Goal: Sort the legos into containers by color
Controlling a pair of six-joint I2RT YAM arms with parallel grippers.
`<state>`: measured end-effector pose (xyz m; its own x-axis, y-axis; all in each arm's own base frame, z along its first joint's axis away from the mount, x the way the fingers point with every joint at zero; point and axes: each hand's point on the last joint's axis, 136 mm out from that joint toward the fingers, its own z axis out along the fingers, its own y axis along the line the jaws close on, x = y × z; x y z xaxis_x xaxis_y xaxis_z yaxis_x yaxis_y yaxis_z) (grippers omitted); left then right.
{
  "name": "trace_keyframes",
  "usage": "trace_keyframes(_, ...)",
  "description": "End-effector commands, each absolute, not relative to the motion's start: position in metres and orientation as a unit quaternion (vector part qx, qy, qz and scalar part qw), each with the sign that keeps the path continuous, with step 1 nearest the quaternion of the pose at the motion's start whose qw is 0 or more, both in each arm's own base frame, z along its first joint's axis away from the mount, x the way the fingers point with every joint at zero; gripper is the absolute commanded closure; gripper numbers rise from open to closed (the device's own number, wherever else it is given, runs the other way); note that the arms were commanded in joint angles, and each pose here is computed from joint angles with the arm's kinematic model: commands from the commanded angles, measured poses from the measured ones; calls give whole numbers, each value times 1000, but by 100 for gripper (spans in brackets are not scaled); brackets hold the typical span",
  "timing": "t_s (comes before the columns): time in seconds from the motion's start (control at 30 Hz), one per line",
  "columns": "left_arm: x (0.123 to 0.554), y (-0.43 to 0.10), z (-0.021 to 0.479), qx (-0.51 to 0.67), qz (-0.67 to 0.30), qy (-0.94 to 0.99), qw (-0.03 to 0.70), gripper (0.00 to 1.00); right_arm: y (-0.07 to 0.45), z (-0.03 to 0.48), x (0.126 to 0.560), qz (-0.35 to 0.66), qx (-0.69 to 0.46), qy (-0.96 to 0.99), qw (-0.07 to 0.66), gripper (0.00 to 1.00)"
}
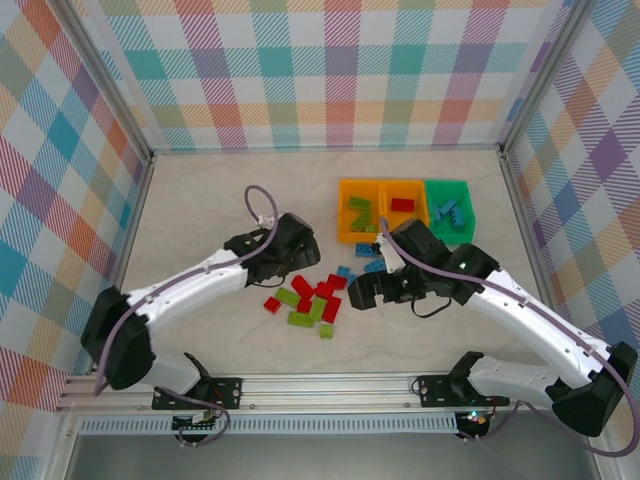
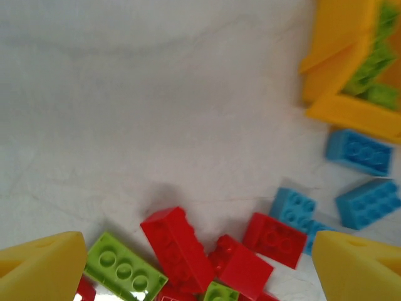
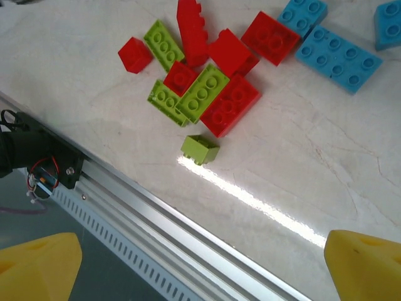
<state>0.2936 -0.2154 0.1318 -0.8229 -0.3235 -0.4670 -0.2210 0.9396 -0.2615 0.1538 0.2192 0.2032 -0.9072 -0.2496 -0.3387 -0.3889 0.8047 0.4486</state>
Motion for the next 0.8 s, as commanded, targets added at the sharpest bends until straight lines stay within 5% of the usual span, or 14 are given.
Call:
trace_keyframes(0.0,289,-208,117,-218,-68,950,213,12,213,194,141,249,-161,950,101,0)
trace_keyframes(0.77,289,-245,20,-204,-17,976,79,46,166,186,132,197,-72,969,132,0)
